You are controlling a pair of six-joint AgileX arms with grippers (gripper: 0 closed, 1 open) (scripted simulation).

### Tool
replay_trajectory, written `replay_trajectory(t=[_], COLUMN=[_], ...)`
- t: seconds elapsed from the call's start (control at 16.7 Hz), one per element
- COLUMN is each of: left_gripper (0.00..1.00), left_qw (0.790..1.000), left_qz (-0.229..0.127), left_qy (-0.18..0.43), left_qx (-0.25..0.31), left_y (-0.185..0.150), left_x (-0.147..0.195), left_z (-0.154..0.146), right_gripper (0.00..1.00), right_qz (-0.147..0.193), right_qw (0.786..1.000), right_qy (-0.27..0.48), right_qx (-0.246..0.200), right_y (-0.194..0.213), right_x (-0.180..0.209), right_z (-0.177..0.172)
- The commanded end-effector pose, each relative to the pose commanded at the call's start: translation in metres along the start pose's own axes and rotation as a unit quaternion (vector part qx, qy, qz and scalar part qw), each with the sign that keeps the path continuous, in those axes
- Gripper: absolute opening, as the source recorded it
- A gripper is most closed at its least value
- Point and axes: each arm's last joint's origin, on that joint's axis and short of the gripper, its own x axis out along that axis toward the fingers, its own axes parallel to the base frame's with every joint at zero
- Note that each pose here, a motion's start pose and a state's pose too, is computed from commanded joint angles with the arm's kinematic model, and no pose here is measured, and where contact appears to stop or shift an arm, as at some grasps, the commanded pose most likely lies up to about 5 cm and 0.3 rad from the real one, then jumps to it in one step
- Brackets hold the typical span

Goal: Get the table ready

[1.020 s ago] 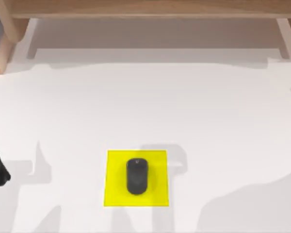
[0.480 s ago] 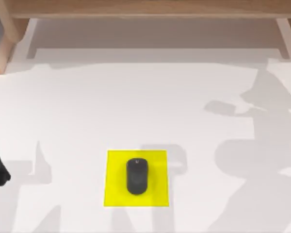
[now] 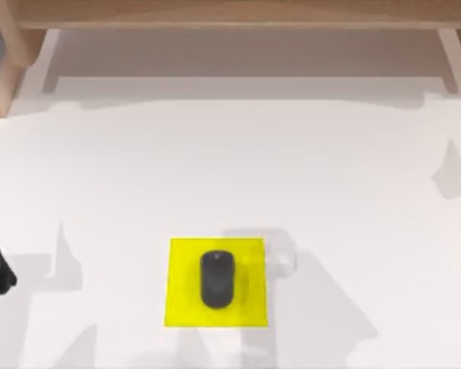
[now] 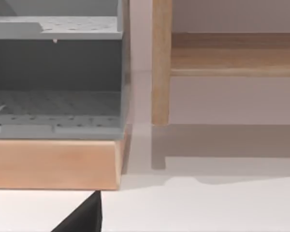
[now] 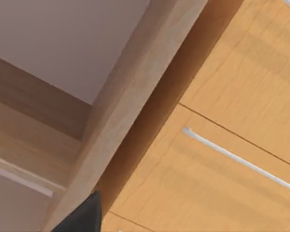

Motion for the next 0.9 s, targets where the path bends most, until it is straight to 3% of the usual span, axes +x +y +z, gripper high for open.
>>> replay_trajectory(t=[0.24,0.48,0.66,0.9], left_gripper=[1.0,1.0,1.0,1.0], left_qw=[1.0,1.0,1.0,1.0], left_qz=[0.0,0.0,0.0,0.0], left_qy=[0.0,0.0,0.0,0.0], left_qx=[0.0,0.0,0.0,0.0], left_y=[0.0,0.0,0.0,0.0], left_x=[0.0,0.0,0.0,0.0], left_z=[0.0,0.0,0.0,0.0], right_gripper=[1.0,1.0,1.0,1.0], right_qz=[0.004,0.013,0.018,0.019], right_qw=[0.991,0.975,0.967,0.965], right_qy=[-0.01,0.002,0.013,0.015], right_qx=[0.132,0.222,0.256,0.261], right_y=[0.032,0.061,0.073,0.075], right_x=[-0.068,-0.093,-0.097,-0.097], right_z=[-0.026,-0.067,-0.086,-0.09])
